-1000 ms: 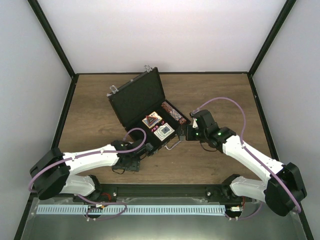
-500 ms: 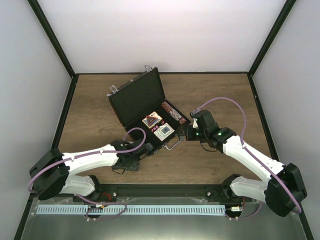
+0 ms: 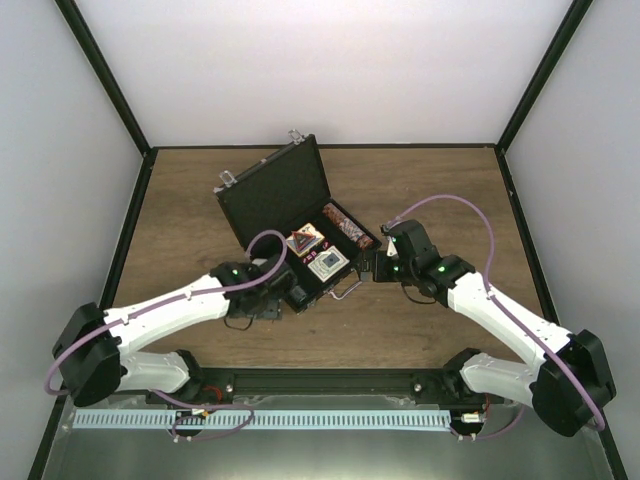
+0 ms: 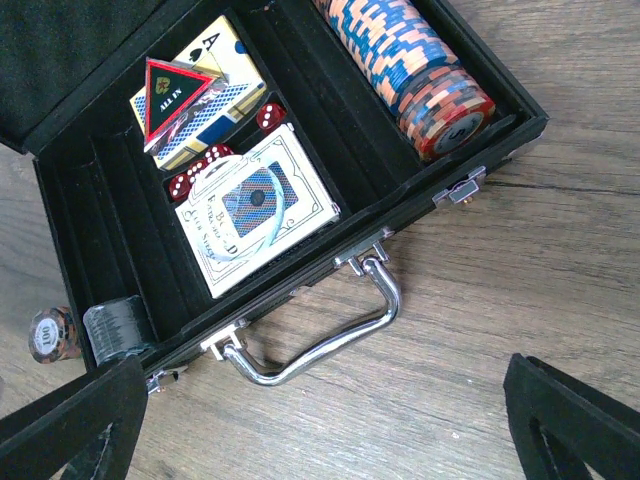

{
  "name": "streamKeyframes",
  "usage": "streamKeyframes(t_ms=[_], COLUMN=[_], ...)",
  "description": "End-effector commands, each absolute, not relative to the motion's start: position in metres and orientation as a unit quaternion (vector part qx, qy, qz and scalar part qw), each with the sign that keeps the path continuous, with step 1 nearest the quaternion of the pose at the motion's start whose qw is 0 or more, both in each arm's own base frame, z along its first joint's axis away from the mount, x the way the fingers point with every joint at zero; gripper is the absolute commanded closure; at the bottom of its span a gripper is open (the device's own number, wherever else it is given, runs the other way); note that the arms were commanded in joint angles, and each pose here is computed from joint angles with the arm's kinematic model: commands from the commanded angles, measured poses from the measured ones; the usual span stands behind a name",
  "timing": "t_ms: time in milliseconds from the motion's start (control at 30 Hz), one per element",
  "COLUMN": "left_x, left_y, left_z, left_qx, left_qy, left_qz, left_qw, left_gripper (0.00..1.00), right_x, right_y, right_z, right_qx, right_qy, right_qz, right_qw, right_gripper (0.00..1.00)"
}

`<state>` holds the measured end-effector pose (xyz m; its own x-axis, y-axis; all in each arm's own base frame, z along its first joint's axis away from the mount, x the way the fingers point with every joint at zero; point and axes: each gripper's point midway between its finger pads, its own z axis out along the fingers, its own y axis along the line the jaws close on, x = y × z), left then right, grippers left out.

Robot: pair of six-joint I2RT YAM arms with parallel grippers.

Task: Pack up texas hold em set

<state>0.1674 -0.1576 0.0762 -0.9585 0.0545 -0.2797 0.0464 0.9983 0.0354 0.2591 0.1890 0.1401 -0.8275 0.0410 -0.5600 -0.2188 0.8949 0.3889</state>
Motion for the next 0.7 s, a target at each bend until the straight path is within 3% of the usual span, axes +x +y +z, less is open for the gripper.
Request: streamKeyframes(t_ms=[0,200,667], left_x=[0.215,0.251,0.287], left_y=[-0.169,-0.177,-0.198], left_z=[0.123,0.138,0.103], left_qx=[0.042,0.108,0.18], left_qy=[0.976,0.966,0.955], left_qz=[-0.006,0.003,0.009], left_qw=[0.215,0.234,0.235], left_gripper=[0.4,0.41,0.43], right_x=[0.266,0.266,0.262], right_y=[0.189,0.186,0.183], right_z=[0.164,0.172,0.182], right_qx=[-0.04,-0.037,-0.039], right_qy=[0.919,0.915,0.908], right_qz=[0.233,0.235,0.24], right_qw=[0.314,0.327,0.34], right_gripper=[0.0,0.0,0.0])
